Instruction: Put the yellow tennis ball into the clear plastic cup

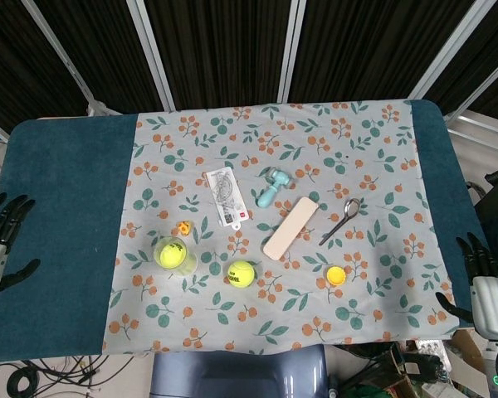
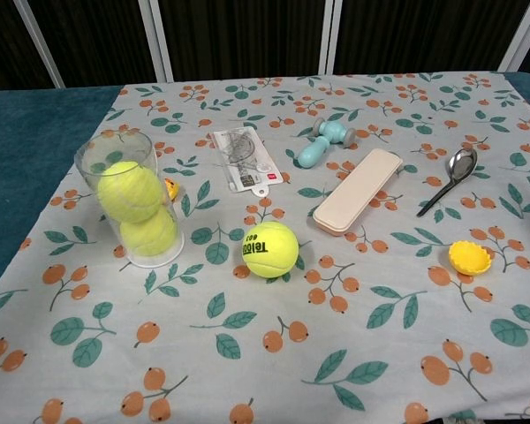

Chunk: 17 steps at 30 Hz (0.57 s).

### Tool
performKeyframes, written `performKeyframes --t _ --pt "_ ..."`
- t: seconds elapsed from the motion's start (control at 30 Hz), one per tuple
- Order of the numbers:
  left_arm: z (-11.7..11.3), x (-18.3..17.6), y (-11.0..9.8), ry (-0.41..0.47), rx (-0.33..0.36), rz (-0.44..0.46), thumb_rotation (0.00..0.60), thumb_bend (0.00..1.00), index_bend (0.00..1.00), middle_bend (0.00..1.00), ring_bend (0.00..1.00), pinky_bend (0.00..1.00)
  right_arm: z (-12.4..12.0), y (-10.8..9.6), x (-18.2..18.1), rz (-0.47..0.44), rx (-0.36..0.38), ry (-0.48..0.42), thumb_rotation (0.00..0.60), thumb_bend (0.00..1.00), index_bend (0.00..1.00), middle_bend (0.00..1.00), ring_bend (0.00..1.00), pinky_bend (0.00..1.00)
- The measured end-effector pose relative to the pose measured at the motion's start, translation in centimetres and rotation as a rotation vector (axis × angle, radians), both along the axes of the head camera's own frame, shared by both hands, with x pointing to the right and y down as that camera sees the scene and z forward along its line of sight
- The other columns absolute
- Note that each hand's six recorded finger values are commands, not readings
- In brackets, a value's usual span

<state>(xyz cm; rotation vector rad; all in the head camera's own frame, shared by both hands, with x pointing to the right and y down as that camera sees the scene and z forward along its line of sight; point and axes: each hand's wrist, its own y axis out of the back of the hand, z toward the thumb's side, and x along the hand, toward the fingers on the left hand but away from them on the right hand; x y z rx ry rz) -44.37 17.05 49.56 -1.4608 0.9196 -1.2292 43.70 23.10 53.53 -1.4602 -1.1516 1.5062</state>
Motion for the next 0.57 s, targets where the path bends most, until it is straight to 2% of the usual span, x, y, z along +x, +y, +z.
performKeyframes --t 0.3,0.57 --pt "2.5 -3.7 2.8 0.1 -0.033 -0.115 0.6 0.13 0.09 0.09 0.02 0.06 0.0 0.0 -0.1 -0.005 0.005 0.004 0.6 0.1 0.02 0.0 0.11 0.26" --pt "4.9 -4.9 2.9 0.131 -0.103 -0.139 0.6 0.13 0.08 0.08 0.02 0.05 -0.1 0.1 -0.1 -0.005 0.007 0.007 0.6 0.1 0.02 0.0 0.11 0.26"
